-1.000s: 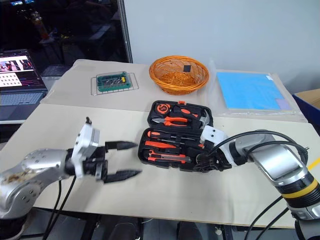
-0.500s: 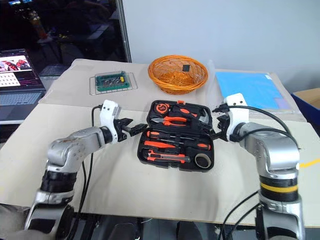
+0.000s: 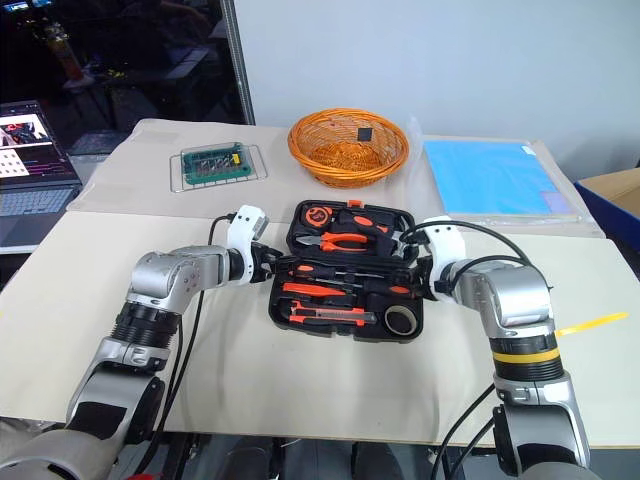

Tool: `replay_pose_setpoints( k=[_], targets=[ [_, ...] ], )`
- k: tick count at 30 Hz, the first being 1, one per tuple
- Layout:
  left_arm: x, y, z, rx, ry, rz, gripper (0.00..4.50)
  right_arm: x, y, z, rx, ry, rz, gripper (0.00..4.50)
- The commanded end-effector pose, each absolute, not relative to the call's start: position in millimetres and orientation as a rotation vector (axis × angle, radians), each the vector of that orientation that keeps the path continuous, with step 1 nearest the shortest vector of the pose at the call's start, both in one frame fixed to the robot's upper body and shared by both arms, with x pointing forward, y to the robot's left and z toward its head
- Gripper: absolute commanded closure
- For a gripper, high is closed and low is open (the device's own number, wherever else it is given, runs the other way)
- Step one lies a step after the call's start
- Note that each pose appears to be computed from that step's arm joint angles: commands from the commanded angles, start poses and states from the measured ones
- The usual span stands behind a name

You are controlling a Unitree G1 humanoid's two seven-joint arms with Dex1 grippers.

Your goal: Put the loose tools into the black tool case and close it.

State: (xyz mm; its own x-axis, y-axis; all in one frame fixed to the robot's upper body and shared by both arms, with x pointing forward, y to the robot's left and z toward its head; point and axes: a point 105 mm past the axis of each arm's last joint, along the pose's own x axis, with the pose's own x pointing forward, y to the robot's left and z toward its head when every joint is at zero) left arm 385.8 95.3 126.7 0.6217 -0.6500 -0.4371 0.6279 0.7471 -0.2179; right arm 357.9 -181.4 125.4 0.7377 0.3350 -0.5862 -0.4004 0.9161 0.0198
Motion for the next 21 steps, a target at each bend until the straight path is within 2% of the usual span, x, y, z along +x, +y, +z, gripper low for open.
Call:
replay_pose_setpoints(
  k=[1,3,5,9,13,15,17,19,21],
  targets=[
    [358,89,122,-0.068,0.583,-0.839,3.09,340,-158,128,-0.108,0.612,0.557,3.71],
    [344,91,119,-0.072,0.610,-0.865,3.77,332,-154,127,-0.127,0.618,0.586,4.37],
    [328,94,119,-0.078,0.628,-0.881,4.48,322,-150,126,-0.151,0.619,0.612,4.50],
    [297,107,121,-0.083,0.654,-0.881,4.48,300,-142,123,-0.184,0.623,0.654,4.50],
    [284,121,127,-0.074,0.625,-0.844,4.48,290,-145,125,-0.213,0.583,0.618,4.50],
    [285,133,137,-0.057,0.551,-0.799,4.50,290,-155,133,-0.204,0.547,0.576,3.66],
    [288,145,150,-0.099,0.496,-0.760,3.73,286,-163,143,-0.207,0.527,0.559,3.07],
    [290,152,163,-0.124,0.451,-0.754,3.20,285,-172,154,-0.213,0.506,0.532,2.45],
    [293,155,175,-0.119,0.423,-0.758,2.39,287,-183,167,-0.213,0.481,0.490,1.68]
  ],
)
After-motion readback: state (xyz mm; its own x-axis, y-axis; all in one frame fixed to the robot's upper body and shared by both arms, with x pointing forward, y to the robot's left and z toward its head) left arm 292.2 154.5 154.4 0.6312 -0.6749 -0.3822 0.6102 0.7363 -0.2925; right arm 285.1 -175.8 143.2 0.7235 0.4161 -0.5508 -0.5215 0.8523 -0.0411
